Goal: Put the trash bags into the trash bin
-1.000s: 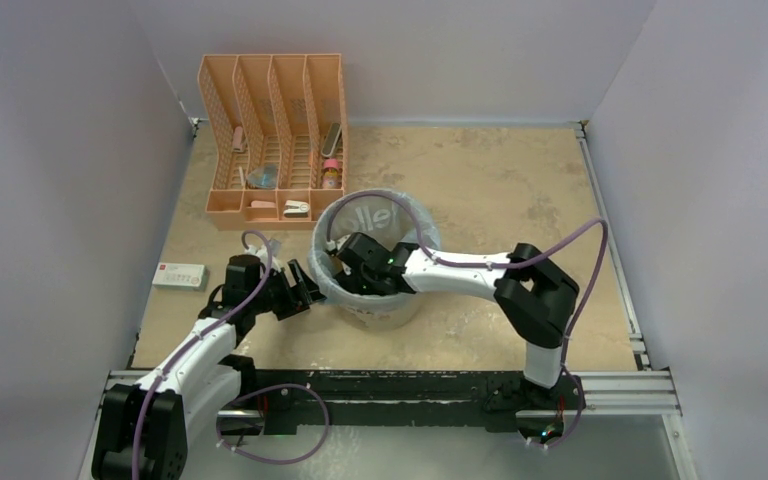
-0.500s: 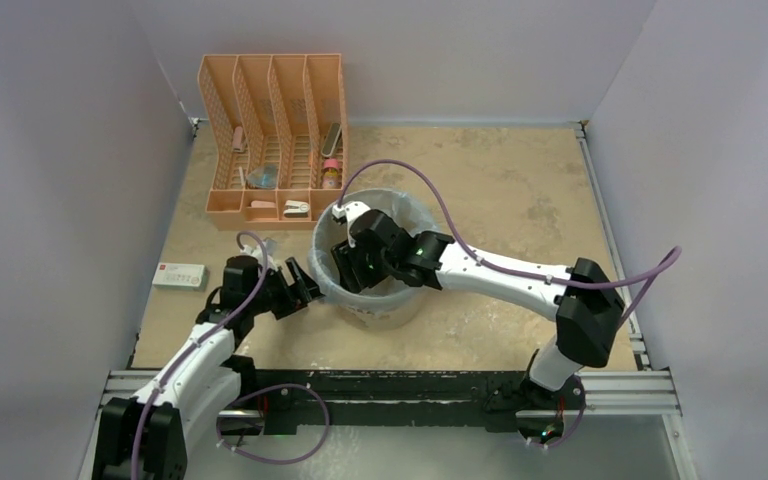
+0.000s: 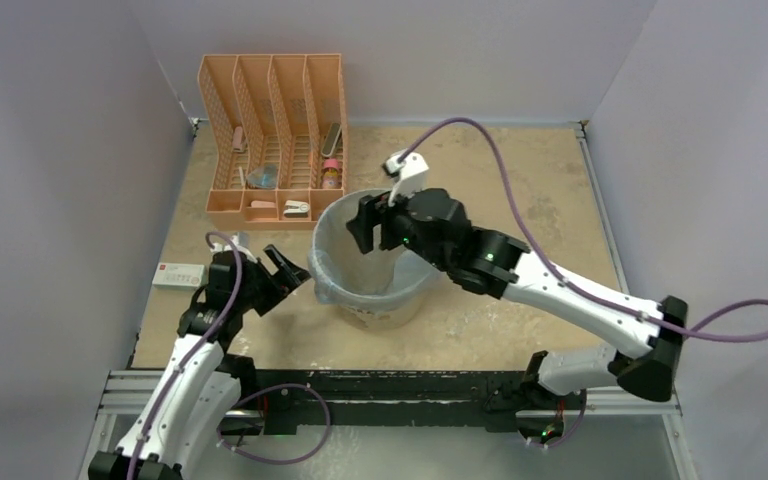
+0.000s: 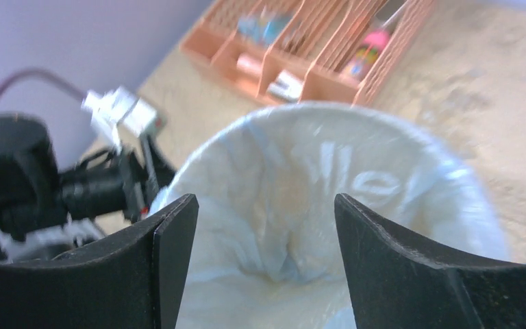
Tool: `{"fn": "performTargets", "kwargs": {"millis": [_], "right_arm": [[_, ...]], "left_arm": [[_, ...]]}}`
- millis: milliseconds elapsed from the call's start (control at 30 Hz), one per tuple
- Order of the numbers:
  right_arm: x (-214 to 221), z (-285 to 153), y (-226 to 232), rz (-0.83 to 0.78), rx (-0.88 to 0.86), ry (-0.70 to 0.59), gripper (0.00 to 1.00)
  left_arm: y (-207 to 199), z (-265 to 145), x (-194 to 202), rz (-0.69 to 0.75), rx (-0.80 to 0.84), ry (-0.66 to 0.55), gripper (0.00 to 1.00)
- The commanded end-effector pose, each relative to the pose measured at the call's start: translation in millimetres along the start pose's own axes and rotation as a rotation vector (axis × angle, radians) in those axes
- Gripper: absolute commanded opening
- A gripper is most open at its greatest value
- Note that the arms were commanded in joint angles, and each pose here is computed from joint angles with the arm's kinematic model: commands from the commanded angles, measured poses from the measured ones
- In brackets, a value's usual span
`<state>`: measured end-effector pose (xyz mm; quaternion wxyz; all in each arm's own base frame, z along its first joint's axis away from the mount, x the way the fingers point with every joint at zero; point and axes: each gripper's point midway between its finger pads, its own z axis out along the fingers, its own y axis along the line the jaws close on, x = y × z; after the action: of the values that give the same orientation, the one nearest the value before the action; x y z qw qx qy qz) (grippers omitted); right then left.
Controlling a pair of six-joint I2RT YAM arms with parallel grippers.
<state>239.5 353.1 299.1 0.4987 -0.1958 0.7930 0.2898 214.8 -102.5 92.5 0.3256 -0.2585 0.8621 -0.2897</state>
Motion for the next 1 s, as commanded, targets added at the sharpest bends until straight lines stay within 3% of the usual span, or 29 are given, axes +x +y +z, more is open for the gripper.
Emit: {"fn": "performTargets", "kwargs": {"millis": [0, 33, 133, 233, 300, 400, 533, 700, 867, 967], "right_arm": [[-79, -48, -45, 0.084, 0.216, -0.346, 0.81], [-84, -58, -58, 0.107, 0.264, -0.394, 0.87], [-87, -88, -92, 0.145, 0.385, -0.503, 0.90], [-72, -104, -146, 0.252, 0.557, -0.532, 0.95], [-57, -101, -184, 0.327, 0.577, -0.513, 0.95], [-25, -88, -220, 0.425, 0.487, -0.453, 0.95], [30, -57, -212, 0.538, 0.246, -0.329, 0.95], [86, -28, -178, 0.619, 0.012, -0.138, 0.95], [140, -14, -169, 0.657, -0.057, 0.033, 0.85], [172, -16, -169, 0.666, -0.054, 0.110, 0.81]], "left_arm": [[-13, -30, -32, -0.040, -0.046, -0.143, 0.86], [-17, -38, -39, -0.045, -0.043, -0.172, 0.86], [-47, -69, -59, -0.072, 0.014, -0.237, 0.83], [-109, -117, -91, 0.117, 0.166, -0.314, 0.82], [-141, -136, -101, 0.264, 0.240, -0.310, 0.82], [-199, -156, -97, 0.464, 0.487, -0.255, 0.82], [-243, -156, -83, 0.618, 0.725, -0.102, 0.83], [-264, -118, -54, 0.713, 0.714, 0.047, 0.84], [-278, -73, 7, 0.818, 0.530, 0.149, 0.85], [-277, -55, 20, 0.851, 0.446, 0.146, 0.84]]}}
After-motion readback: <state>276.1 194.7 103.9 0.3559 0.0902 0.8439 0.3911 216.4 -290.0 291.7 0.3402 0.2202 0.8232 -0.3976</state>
